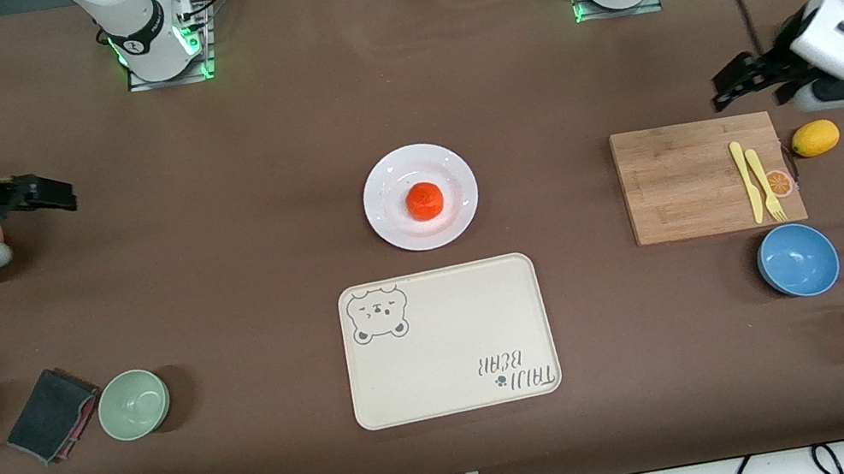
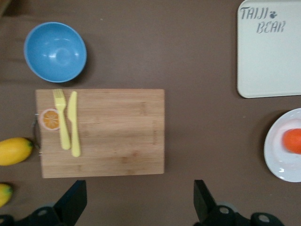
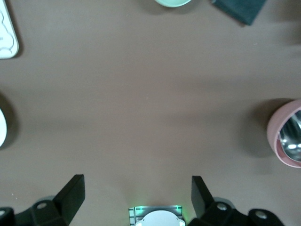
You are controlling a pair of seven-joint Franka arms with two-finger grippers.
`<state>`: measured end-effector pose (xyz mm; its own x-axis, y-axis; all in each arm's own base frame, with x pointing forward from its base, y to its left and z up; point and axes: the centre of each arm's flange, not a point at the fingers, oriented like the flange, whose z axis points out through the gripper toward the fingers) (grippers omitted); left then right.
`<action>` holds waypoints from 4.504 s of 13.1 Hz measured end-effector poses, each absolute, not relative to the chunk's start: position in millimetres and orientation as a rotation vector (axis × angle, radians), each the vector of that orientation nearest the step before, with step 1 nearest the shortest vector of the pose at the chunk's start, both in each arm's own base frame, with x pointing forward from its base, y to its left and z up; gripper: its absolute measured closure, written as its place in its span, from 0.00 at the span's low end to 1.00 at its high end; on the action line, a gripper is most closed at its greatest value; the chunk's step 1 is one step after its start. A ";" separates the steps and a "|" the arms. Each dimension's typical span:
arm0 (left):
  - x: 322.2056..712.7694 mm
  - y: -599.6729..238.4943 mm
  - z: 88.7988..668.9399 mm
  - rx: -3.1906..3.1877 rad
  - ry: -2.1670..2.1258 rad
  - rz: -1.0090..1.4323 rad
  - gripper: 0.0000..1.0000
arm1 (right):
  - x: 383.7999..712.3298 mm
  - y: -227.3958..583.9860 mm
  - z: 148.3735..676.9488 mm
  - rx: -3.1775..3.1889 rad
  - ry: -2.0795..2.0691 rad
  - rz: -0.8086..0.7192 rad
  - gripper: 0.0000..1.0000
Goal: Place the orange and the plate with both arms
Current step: 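Open the left gripper and raise it away from the plate, then reach the right gripper to the white plate's rim, then grip the plate rim with the right gripper and lift it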
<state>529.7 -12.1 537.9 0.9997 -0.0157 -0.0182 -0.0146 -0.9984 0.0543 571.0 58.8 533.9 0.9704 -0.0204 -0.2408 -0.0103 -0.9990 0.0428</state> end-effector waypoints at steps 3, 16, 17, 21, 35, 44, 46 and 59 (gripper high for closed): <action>528.1 -11.1 572.7 3.110 -0.042 0.009 0.00 | 573.4 117.7 498.4 3.050 0.118 -0.460 0.00; 558.7 -10.3 610.5 3.084 0.129 0.084 0.00 | 572.0 249.7 288.1 3.453 -0.137 -0.328 0.00; 560.1 -5.6 607.8 3.069 0.154 0.075 0.00 | 559.9 256.0 272.3 3.468 -0.173 -0.309 0.00; 563.0 35.9 605.2 3.029 0.270 0.072 0.00 | 522.7 267.6 231.5 3.558 -0.293 -0.308 0.00; 565.0 32.7 603.8 3.080 0.233 0.060 0.00 | 505.1 313.4 173.1 3.826 -0.209 -0.395 0.00; 565.1 32.6 604.4 3.088 0.229 0.062 0.00 | 510.1 342.1 160.1 3.831 -0.184 -0.335 0.15; 565.0 32.5 604.4 3.088 0.229 0.062 0.00 | 511.3 341.7 159.0 3.837 -0.128 -0.309 0.23; 565.1 32.5 604.6 3.088 0.229 0.062 0.00 | 516.1 338.0 157.6 3.863 0.053 -0.237 0.90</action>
<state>565.1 32.5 604.6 0.9883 0.1480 0.0367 0.1462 -0.9881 0.0469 516.1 338.0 157.6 0.9931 0.0645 -0.0978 -0.0172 -0.7455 -0.6662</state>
